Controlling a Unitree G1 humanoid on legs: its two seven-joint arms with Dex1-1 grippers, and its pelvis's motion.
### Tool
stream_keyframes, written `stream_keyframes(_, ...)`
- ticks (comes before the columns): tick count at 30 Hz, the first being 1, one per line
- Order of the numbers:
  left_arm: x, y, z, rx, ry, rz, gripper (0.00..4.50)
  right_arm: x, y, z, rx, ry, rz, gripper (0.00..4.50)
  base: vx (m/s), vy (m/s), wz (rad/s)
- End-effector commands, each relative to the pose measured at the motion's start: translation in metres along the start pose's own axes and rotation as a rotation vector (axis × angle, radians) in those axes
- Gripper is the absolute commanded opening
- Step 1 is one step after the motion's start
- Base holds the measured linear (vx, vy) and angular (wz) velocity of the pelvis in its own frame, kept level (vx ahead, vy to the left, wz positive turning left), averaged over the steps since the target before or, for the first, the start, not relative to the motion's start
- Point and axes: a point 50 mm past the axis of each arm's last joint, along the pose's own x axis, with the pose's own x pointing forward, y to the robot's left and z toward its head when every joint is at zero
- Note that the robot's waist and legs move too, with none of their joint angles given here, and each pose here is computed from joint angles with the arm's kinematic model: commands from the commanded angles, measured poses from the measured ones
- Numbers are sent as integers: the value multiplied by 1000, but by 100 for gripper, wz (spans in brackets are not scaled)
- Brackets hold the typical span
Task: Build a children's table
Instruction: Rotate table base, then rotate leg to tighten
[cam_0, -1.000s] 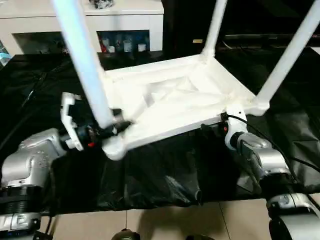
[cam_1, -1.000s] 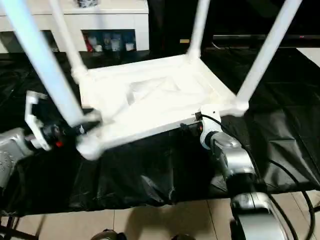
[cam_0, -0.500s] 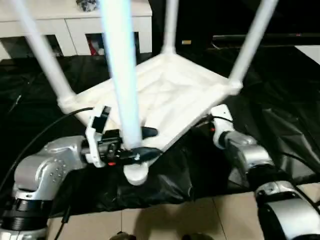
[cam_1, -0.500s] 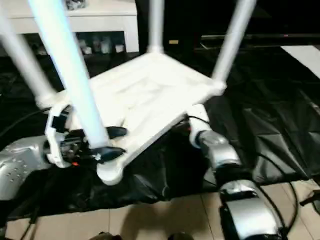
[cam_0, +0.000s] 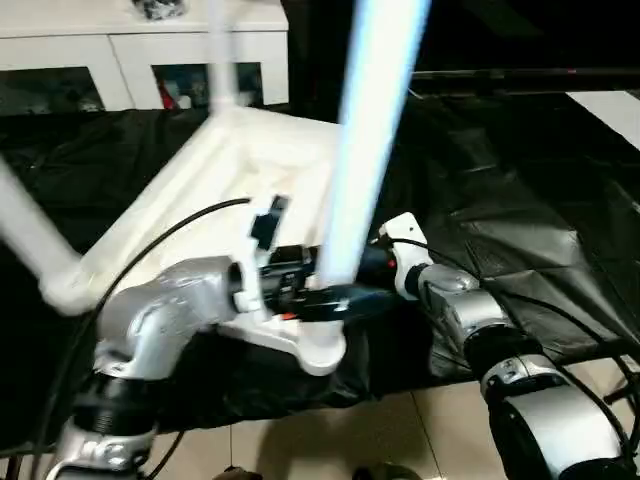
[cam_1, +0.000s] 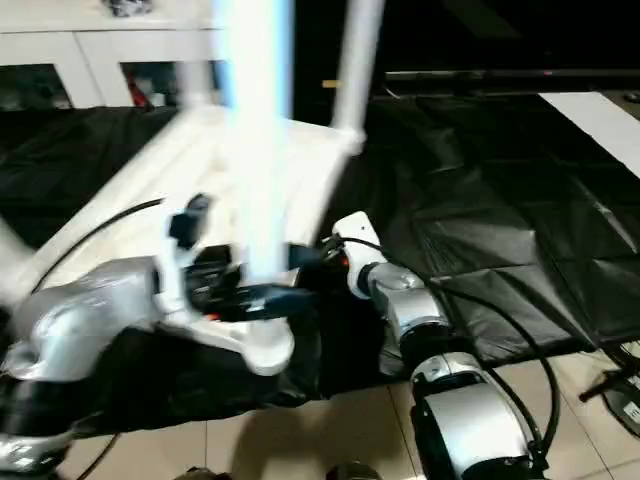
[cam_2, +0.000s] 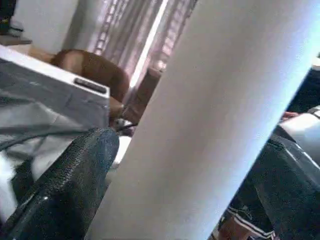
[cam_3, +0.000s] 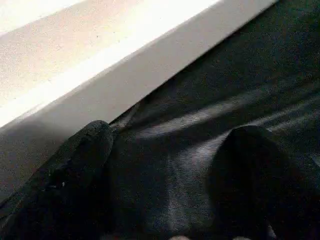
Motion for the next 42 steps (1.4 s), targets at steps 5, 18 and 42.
stream_keyframes(5,44,27,2,156,-10,114,450,13,22,11,7,-53,55,445,0,0,0)
stream_keyframes(18,6,63,-1,442,126,458,450,-28,-48,2,34,-105,-161,445,0,0,0)
stream_keyframes(42,-42,57,-66,392,633,532,320,-122,-43,4,-244,-79,304,450,0,0,0)
